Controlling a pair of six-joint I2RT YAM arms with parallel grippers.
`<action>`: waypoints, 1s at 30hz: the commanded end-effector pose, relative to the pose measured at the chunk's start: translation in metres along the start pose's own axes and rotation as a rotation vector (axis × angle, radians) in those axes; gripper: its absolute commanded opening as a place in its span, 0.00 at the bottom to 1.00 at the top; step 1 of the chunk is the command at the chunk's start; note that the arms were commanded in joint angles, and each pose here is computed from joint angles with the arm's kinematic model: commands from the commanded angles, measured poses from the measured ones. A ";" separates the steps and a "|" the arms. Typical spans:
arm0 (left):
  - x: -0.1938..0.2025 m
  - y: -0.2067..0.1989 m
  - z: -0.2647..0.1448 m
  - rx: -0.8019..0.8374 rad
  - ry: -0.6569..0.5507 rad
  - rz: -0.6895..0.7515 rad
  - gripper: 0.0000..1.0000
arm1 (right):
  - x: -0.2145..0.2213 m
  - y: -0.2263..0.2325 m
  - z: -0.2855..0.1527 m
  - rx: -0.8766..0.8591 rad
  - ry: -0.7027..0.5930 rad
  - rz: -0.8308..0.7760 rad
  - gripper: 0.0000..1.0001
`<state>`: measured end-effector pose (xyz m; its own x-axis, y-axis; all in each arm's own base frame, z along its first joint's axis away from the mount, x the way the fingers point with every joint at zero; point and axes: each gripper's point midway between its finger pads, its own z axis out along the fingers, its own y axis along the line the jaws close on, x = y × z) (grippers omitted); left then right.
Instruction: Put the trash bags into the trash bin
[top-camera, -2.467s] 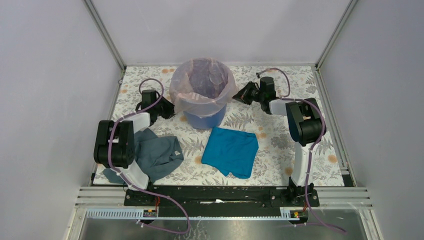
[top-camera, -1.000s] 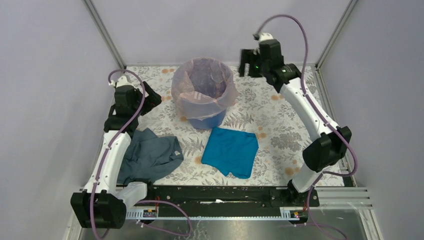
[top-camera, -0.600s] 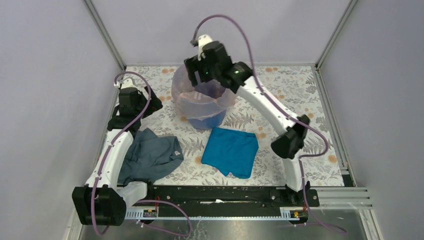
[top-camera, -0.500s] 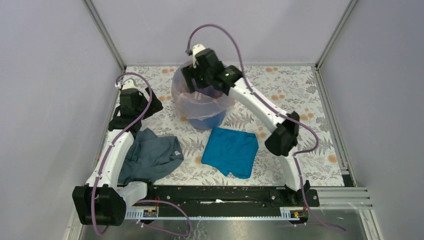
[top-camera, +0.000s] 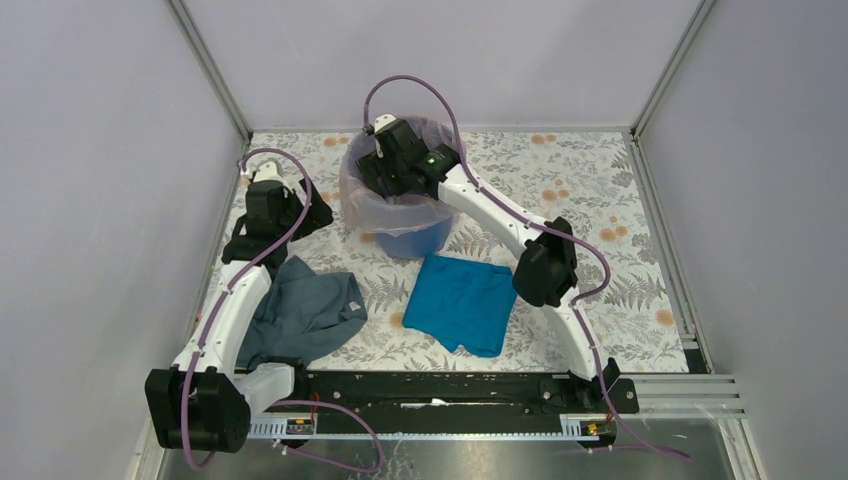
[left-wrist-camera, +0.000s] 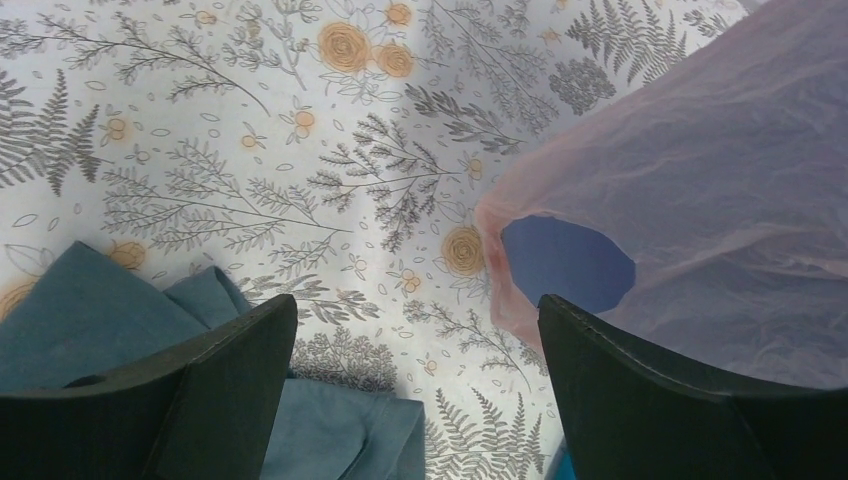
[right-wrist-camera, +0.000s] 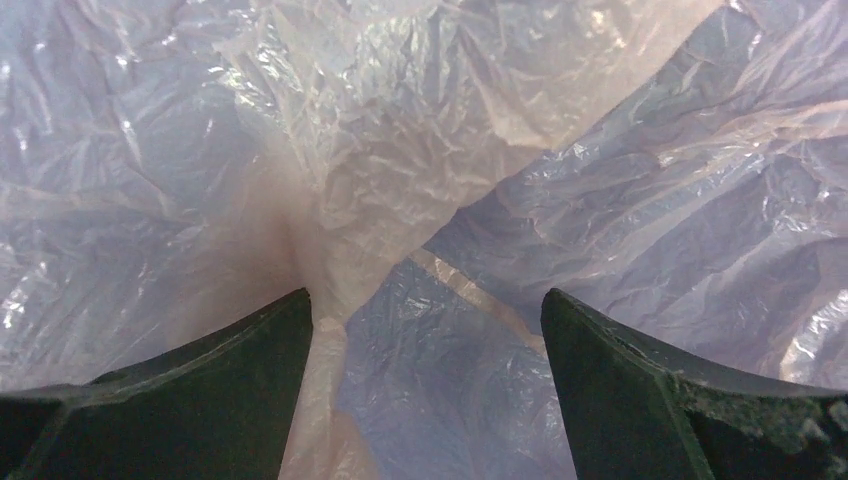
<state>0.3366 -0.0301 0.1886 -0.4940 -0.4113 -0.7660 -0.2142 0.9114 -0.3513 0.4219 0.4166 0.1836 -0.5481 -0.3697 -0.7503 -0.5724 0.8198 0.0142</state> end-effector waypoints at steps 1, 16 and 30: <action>-0.004 -0.017 0.005 0.085 -0.012 0.001 0.93 | -0.056 -0.003 -0.070 0.007 -0.162 0.021 0.91; 0.038 -0.049 0.052 0.231 0.268 -0.264 0.73 | -0.044 -0.047 -0.043 0.248 -0.163 -0.103 0.60; 0.055 -0.051 0.062 0.251 0.324 -0.270 0.66 | 0.026 -0.009 0.024 0.061 0.005 -0.031 0.42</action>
<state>0.3568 -0.0928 0.1139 -0.7141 -0.5730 -0.4022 -0.2437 0.7421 -0.6244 0.4372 0.3858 0.1473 -0.5153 -0.4636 -0.7208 -0.5126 0.8407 -0.1742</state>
